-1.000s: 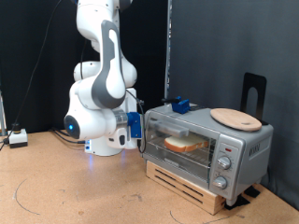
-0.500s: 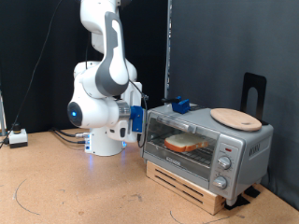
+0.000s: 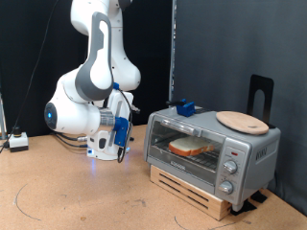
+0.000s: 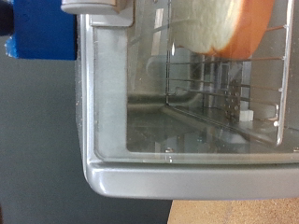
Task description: Make a piece of toast with the oven
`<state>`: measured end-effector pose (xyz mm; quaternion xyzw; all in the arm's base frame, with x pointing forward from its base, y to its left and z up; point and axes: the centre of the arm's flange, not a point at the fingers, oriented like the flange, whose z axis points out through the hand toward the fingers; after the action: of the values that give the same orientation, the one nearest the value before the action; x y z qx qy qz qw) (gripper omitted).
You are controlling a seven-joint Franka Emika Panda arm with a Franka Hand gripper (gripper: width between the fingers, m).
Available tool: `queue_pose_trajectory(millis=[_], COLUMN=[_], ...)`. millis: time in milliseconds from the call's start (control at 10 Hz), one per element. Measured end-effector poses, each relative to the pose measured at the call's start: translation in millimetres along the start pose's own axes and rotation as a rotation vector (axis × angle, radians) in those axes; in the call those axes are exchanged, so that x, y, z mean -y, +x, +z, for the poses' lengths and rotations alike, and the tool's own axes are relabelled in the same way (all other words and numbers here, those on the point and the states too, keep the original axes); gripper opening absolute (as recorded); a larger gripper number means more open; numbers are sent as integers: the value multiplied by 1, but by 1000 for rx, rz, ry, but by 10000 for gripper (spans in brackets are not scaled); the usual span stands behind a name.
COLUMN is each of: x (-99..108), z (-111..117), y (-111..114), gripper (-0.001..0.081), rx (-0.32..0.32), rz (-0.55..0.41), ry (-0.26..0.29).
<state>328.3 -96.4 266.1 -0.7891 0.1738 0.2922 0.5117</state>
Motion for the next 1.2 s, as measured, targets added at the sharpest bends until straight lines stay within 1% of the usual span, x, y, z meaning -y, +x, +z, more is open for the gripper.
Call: queue_pose_trajectory(millis=[100,200,300,400,500,600,700,800,900,1000,1100,1200], x=[6,18,30,38,45,52,59,63,62,66,74,79], z=[1,1,1,2,4,5,5,7,8,10,12,15], y=[1,5,15,27,39,51,64,71,70,71,79,92], gripper=[809,809,809,809,809,809,809,809,809,809,809,809], rx=[4,16,14,-5,-30,-63,-117,-141,-132,-104,-100,-120], rz=[-23,-77,-115,-118,-89,-65,-62,-64,-63,-70,-91,-93], ry=[42,90,131,161,179,185,178,165,170,190,225,246])
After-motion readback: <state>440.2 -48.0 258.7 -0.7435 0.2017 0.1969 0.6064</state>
